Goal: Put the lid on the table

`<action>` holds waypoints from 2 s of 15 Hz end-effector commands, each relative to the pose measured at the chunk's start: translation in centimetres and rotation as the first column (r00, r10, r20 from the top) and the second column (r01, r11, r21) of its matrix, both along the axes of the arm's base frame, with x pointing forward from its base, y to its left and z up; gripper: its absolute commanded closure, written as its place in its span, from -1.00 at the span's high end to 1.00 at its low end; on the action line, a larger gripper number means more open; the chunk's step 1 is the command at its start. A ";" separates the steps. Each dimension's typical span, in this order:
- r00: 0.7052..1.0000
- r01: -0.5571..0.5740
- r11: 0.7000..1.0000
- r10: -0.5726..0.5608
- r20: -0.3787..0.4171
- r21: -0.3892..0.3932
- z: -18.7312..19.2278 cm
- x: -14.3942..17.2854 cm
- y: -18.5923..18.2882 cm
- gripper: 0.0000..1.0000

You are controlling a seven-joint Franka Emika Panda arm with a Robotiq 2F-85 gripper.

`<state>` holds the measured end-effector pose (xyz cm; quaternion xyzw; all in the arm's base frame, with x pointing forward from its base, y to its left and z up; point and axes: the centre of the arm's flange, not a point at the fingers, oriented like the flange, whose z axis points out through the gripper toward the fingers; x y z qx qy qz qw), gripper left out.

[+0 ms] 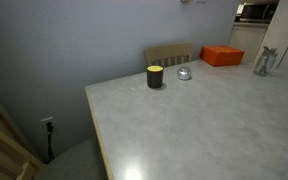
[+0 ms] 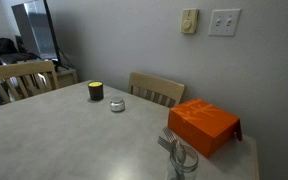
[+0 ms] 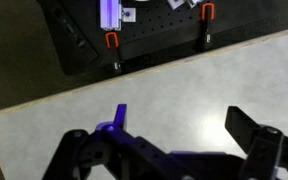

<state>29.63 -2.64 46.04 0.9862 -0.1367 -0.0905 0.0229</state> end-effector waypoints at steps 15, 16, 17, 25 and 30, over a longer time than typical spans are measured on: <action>0.953 -0.231 0.971 0.239 0.189 -0.060 0.0 21.6 1.3 1.00; 0.941 -0.271 0.961 0.277 0.193 -0.061 0.1 23.2 2.4 1.00; 0.926 -0.315 0.947 0.320 0.199 -0.060 0.4 24.8 3.8 1.00; 0.893 -0.391 0.919 0.393 0.218 -0.052 -0.9 27.4 9.0 1.00; 0.894 -0.202 0.979 0.188 0.407 -0.010 -4.8 28.5 8.8 1.00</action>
